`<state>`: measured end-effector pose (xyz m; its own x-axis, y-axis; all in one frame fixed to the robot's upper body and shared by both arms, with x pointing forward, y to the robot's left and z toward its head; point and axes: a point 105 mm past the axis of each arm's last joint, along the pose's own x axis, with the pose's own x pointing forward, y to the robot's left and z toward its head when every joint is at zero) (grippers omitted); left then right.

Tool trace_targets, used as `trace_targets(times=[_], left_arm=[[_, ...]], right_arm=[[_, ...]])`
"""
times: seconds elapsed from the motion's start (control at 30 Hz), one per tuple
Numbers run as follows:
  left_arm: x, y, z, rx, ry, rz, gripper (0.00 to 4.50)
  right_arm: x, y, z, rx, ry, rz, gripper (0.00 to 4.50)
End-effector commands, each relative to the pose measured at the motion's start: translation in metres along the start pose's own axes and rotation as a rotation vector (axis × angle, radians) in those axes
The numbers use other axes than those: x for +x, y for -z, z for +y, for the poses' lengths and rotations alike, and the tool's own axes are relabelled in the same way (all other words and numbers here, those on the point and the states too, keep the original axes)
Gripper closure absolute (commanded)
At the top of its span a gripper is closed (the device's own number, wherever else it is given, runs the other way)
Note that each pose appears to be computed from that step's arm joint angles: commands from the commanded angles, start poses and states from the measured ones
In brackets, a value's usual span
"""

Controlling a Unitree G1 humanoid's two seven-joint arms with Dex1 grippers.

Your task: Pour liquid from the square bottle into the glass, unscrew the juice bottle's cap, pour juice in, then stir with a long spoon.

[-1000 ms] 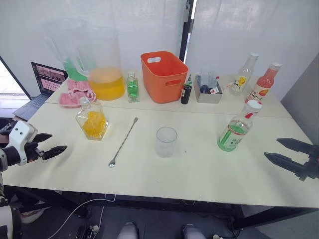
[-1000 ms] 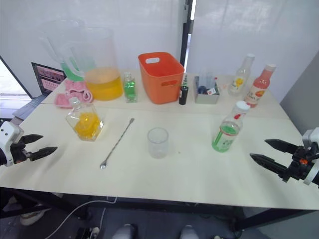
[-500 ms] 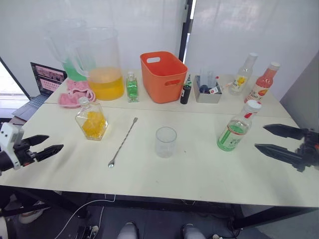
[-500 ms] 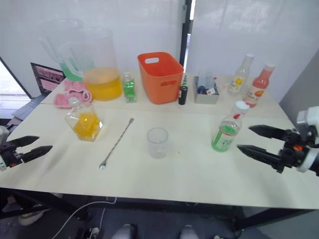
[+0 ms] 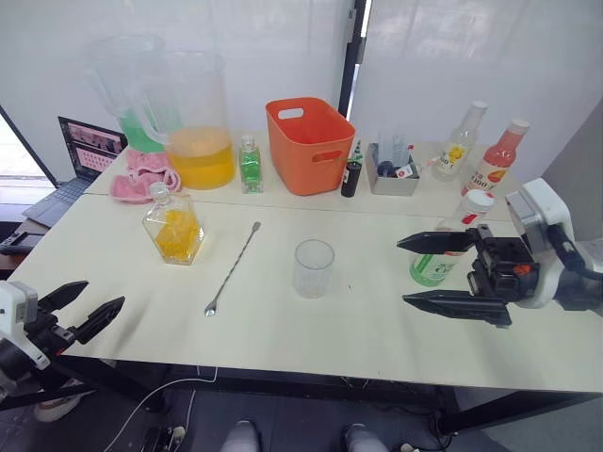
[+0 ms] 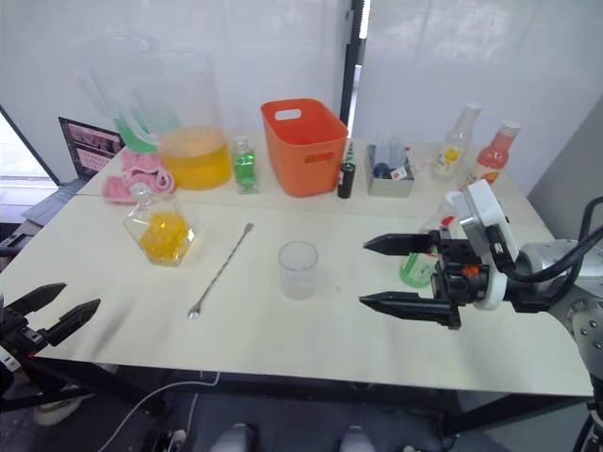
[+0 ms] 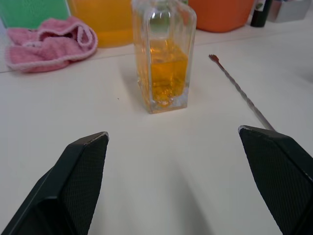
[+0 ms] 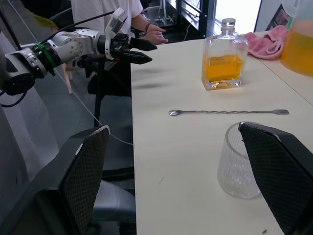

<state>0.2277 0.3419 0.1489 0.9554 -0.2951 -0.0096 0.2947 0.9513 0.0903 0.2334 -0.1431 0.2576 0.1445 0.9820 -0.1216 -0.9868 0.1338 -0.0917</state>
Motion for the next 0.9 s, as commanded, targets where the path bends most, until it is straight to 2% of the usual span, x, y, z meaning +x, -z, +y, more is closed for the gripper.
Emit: trace_targets(times=[0.03, 0.17, 0.3, 0.57, 0.9], left_arm=[[-0.001, -0.018, -0.011, 0.035, -0.078, -0.064, 0.0], [0.011, -0.02, -0.027, 0.032, -0.181, -0.103, 0.0], [0.031, -0.02, -0.029, 0.019, -0.292, -0.128, 0.0], [0.064, -0.016, -0.029, -0.005, -0.307, -0.113, 0.0], [0.116, -0.015, -0.023, -0.022, -0.304, -0.152, 0.0]], right_arm=[[0.003, -0.003, -0.005, -0.038, -0.019, -0.011, 0.02], [0.008, 0.001, -0.01, -0.041, -0.044, -0.013, 0.02], [0.012, 0.002, -0.013, -0.052, -0.053, -0.011, 0.02], [0.012, -0.001, -0.011, -0.072, -0.039, 0.002, 0.02], [0.009, -0.002, -0.005, -0.079, 0.016, 0.006, 0.02]])
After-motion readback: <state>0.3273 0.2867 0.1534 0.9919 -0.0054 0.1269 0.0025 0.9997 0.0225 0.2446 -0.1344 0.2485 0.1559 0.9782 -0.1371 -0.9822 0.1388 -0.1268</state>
